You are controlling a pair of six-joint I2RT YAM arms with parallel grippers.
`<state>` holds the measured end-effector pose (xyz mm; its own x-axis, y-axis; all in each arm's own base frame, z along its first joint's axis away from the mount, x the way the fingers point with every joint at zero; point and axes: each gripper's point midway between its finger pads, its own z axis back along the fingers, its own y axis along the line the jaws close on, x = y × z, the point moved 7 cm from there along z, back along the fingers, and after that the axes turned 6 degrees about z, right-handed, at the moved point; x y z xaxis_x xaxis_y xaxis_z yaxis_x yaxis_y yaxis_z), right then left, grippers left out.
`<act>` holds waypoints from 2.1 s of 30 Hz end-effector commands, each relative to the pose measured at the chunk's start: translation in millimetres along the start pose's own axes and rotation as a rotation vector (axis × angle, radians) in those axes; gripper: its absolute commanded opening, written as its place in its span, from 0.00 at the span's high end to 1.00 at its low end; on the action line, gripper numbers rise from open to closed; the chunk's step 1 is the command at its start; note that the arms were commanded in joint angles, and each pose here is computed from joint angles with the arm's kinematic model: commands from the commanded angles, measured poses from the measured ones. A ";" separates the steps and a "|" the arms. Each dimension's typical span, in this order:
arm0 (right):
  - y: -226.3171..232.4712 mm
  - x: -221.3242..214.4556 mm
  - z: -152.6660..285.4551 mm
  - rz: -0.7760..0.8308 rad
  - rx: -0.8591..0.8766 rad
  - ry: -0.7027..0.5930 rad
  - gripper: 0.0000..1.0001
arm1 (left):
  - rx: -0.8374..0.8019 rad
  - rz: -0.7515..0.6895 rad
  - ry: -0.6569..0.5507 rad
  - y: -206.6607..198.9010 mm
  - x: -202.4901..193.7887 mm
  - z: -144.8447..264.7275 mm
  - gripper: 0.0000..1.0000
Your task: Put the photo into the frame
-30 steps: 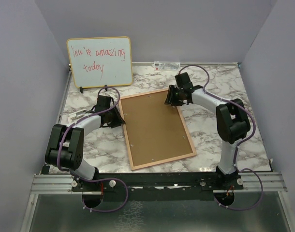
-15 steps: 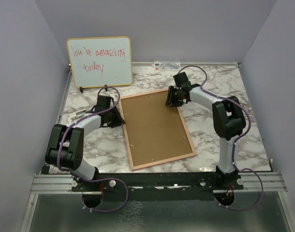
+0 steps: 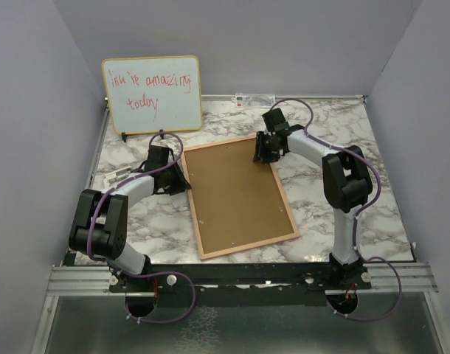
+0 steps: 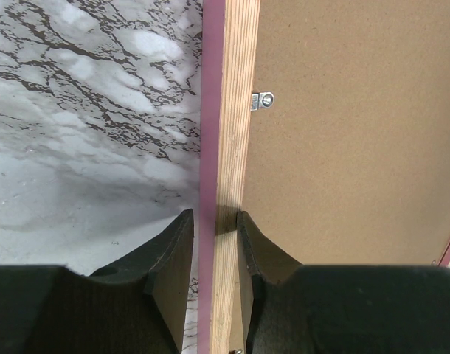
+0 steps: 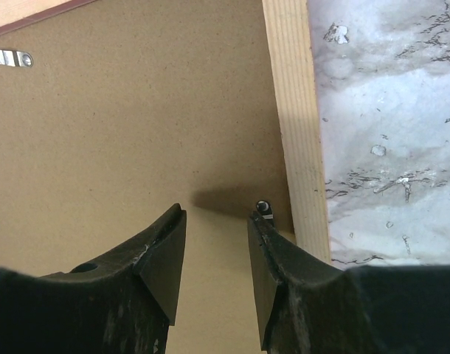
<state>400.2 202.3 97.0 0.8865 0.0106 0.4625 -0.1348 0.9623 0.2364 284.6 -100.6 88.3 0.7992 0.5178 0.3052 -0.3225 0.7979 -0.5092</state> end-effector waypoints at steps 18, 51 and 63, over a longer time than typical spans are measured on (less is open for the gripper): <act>-35.2 -1.0 -9.8 0.060 -0.210 0.040 0.58 | 0.176 0.015 -0.007 32.6 -2.7 -4.0 0.71; -2.3 -93.6 82.7 0.018 0.236 0.134 0.55 | 0.094 0.019 0.003 22.2 0.6 0.9 0.68; -22.0 -163.2 100.4 0.019 0.152 0.255 0.55 | 0.098 0.032 0.016 25.1 -2.8 -2.5 0.68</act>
<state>221.6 159.3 100.0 0.9620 0.1155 0.2474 -0.2103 0.8914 0.4016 284.9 -98.2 88.9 0.7996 0.5254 0.2910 -0.3268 0.7871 -0.5231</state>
